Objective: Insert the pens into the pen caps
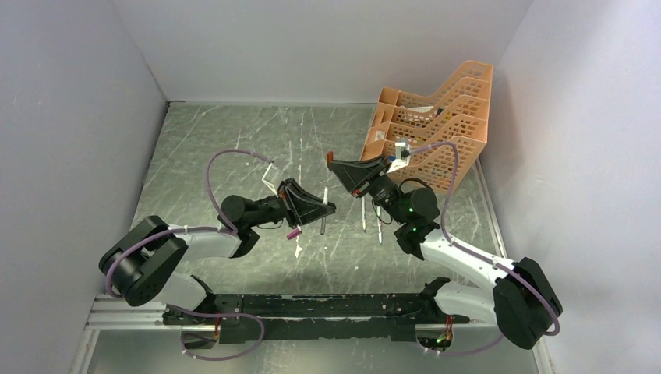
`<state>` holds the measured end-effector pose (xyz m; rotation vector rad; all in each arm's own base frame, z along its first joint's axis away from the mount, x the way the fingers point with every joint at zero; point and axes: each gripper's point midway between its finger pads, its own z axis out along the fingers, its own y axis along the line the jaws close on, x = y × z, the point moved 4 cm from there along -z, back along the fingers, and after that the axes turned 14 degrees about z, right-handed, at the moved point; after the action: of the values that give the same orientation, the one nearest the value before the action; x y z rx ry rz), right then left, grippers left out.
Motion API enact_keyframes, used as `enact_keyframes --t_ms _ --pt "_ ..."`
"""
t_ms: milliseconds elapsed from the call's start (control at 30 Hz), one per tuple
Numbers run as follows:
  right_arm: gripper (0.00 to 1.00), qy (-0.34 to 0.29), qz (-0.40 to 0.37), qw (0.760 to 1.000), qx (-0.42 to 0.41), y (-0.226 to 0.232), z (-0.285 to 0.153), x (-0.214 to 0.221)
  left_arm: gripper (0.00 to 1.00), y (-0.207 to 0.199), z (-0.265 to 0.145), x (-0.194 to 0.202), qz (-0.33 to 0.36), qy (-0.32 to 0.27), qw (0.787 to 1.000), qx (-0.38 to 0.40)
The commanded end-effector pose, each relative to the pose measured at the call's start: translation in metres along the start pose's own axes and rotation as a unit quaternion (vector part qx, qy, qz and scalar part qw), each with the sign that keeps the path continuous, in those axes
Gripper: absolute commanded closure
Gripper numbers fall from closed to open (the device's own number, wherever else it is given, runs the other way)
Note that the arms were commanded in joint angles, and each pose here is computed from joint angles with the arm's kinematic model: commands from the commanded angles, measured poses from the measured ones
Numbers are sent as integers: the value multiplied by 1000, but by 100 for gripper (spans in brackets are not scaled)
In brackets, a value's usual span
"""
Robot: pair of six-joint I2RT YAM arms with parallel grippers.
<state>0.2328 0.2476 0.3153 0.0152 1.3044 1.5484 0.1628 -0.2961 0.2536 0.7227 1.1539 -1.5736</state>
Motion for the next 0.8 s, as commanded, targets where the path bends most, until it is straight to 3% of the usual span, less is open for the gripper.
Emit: enact_keyframes --t_ms 0,767 --pt "100 -2 -8 999 -31 17 -4 -3 93 -2 12 -22 27 -46 999 13" --pt "100 16 0 1000 -24 13 -16 9 93 6 19 -23 22 -52 998 5"
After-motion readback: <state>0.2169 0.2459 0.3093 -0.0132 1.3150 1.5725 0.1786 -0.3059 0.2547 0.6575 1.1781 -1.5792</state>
